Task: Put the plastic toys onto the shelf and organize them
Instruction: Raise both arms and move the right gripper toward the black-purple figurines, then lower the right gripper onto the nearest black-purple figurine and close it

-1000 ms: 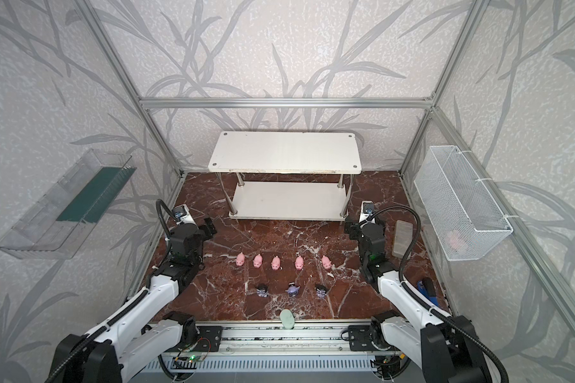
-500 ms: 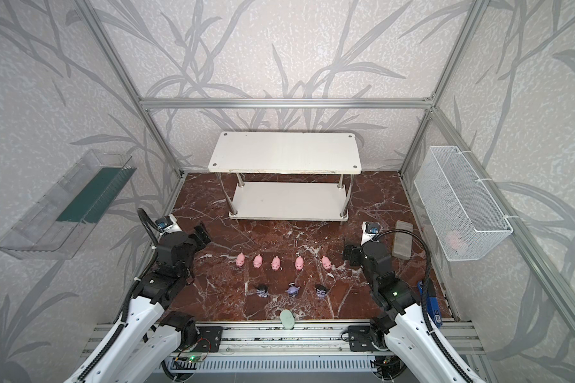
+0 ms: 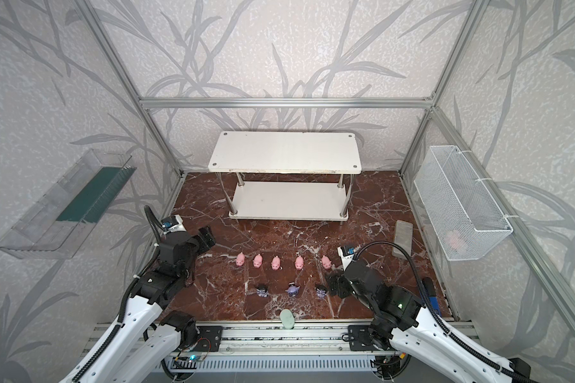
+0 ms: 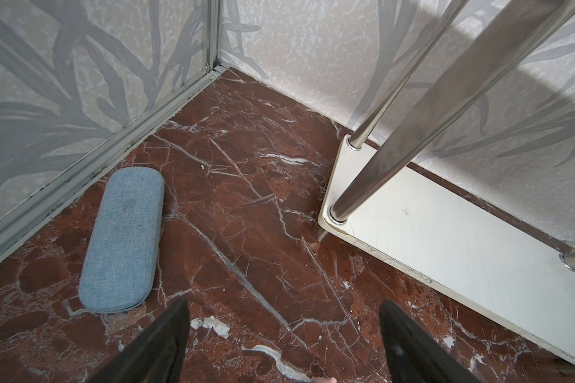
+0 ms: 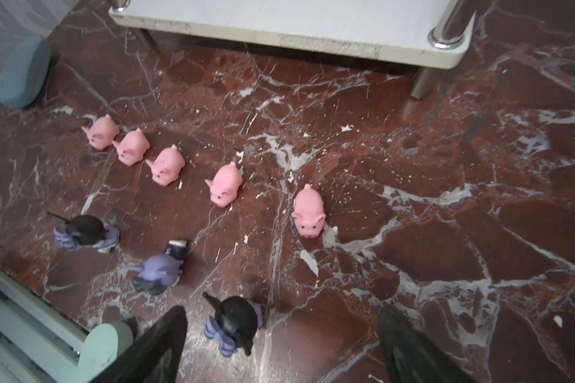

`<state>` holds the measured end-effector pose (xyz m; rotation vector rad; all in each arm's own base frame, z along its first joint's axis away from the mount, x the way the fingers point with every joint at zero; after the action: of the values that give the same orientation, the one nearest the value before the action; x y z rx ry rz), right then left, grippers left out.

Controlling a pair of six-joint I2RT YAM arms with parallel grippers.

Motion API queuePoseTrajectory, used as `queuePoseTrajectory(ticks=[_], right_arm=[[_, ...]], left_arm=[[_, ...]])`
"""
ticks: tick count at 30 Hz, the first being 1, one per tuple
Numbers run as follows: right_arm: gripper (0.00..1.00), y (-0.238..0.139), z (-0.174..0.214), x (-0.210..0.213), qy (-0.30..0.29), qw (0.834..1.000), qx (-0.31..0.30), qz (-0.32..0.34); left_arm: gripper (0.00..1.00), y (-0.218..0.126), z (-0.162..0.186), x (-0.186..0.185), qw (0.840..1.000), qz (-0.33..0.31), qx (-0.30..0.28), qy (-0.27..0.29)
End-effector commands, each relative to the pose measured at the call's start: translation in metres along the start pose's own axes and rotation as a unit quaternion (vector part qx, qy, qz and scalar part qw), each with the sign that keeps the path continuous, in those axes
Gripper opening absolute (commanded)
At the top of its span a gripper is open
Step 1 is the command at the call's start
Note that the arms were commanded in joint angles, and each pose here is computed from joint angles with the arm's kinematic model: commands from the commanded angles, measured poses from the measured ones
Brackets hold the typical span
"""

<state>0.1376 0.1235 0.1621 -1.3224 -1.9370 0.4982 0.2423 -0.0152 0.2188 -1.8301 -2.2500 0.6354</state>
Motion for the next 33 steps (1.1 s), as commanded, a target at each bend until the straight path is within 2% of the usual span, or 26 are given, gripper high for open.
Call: queuePoseTrajectory(ticks=[1,7,16,20,23,33], right_arm=[[0.91,0.001,0.018,-0.003,-0.003,0.999,0.03,0.018],[0.93,0.012,0.035,0.016,-0.019,0.998,0.06,-0.008],[0.92,0.03,0.051,0.029,-0.043,0.995,0.086,-0.013],[0.89,0.037,0.058,0.03,-0.047,0.994,0.102,-0.01],[0.87,0.042,0.064,0.028,-0.028,0.994,0.108,-0.003],[0.77,0.054,0.07,0.024,-0.026,0.994,0.109,0.011]], left_arm=[[0.87,-0.003,-0.002,-0.001,1.0,0.001,-0.001,-0.007],[0.87,-0.002,-0.002,-0.001,1.0,-0.001,-0.003,-0.01],[0.88,0.003,-0.005,-0.007,1.0,0.009,-0.008,-0.021],[0.88,0.007,-0.003,-0.01,1.0,0.012,-0.004,-0.021],[0.88,0.011,-0.002,-0.012,1.0,0.016,0.0,-0.02],[0.88,0.018,0.0,-0.017,1.0,0.019,0.005,-0.018]])
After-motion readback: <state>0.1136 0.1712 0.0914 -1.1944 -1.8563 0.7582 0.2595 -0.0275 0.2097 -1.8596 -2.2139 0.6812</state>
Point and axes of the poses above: each gripper's point midway between its finger pads, its own y axis out along the fingers, its own x axis along the line the jaws close on, z = x × y, the point moved 4 cm from there along -y, back along the fingers, and after that the axes turned 13 degrees about y, right-handed, at the moved point
